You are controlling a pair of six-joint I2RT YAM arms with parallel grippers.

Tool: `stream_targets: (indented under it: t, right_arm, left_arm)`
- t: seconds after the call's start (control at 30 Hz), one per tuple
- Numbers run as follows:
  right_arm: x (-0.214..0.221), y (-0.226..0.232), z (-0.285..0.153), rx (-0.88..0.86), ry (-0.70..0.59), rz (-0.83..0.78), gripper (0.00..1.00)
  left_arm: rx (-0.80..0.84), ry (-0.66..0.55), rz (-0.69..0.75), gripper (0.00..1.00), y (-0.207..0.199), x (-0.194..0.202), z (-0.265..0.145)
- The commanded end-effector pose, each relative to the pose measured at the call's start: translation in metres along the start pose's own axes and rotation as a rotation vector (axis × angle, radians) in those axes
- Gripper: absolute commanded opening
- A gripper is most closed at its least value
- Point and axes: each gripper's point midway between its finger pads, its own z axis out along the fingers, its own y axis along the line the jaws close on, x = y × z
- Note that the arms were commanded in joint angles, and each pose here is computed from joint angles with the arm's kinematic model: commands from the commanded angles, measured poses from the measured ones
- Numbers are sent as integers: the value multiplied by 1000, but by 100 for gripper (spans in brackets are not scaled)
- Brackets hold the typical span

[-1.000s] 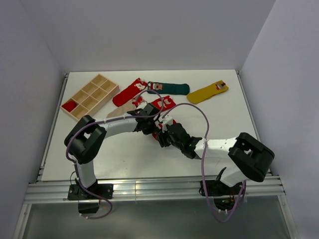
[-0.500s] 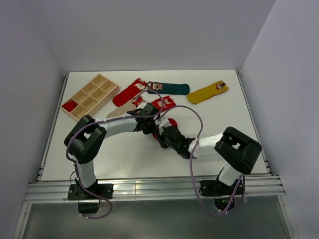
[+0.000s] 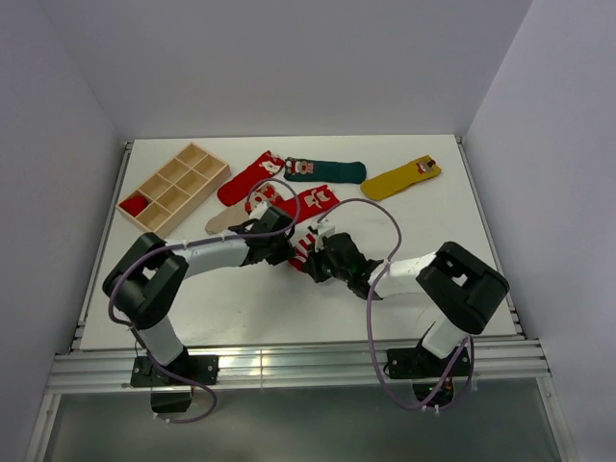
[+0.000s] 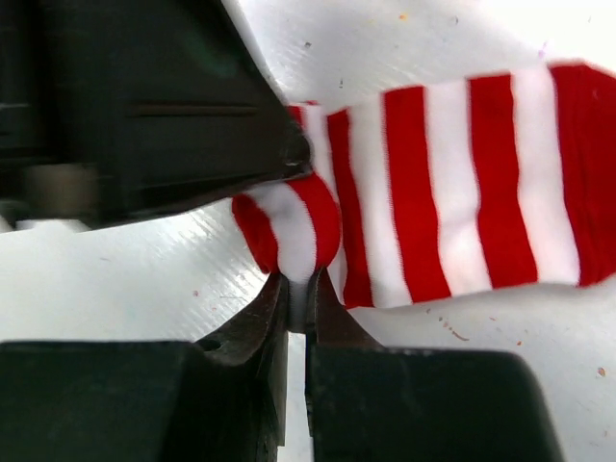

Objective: Roll the socks
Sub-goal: Roll the sock at the center of the board.

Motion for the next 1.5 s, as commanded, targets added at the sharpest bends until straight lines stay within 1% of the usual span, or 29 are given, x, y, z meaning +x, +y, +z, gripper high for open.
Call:
stream_targets:
  t: [0.0,0.03,0.1,0.13,0.2,0.23,0.33,0.37,0.4,0.5,0.6,0.7,0.87,1.17,1.27,1.3,1.37,1.4,1.47]
  right_arm:
    - [19,1,-7,-99,95,176,0]
    - [19,0,-8,-114,100,199,0]
    - [17,-4,-7,-139,113,252,0]
    - [23,0,-7,-178,146,286,0]
    - [18,-1,-5,-208,151,342,0]
    - [22,4,-6,-251,181,368,0]
    - [18,5,-4,-305,195,447,0]
    - [22,8,-5,-337,224,476,0]
    - [17,5,-3,-345,217,526,0]
    - [17,7,-3,-394,238,613,0]
    - [20,-2,1,-372,260,685,0]
    - [24,-6,3,-359,290,731,0]
    - [22,-12,8,-351,304,764,0]
    - [29,-18,12,-333,336,808,0]
    - [29,-19,13,-336,342,825,0]
    - [29,-19,13,-336,341,824,0]
    - [28,-20,14,-335,337,820,0]
    - [28,-21,13,-332,335,813,0]
    - [26,-21,12,-325,324,782,1]
  left_arm:
    - [74,-53,-77,33,-5,-17,-15]
    - [101,-69,-95,45,-9,-21,-21]
    - [134,-95,-110,56,-10,-25,-24]
    - [161,-108,-116,67,-14,-28,-30]
    - [181,-126,-128,77,-13,-29,-33]
    - [186,-130,-126,83,-13,-30,-36]
    - [220,-143,-122,83,-17,-32,-39]
    - [217,-136,-121,82,-13,-28,-37]
    - [238,-133,-123,82,-16,-28,-37]
    - [259,-104,-122,81,-14,-19,-34]
    - [251,-80,-121,79,-10,-12,-27]
    - [245,-68,-117,77,-8,-8,-22]
    - [221,-44,-120,74,-3,-1,-9]
    - [174,-36,-124,58,2,2,6]
    - [150,-29,-121,50,6,4,11]
    - [135,-29,-119,42,10,5,14]
    - [122,-28,-121,35,11,6,17]
    - [117,-24,-116,27,12,7,18]
    - [108,-25,-110,19,13,7,19]
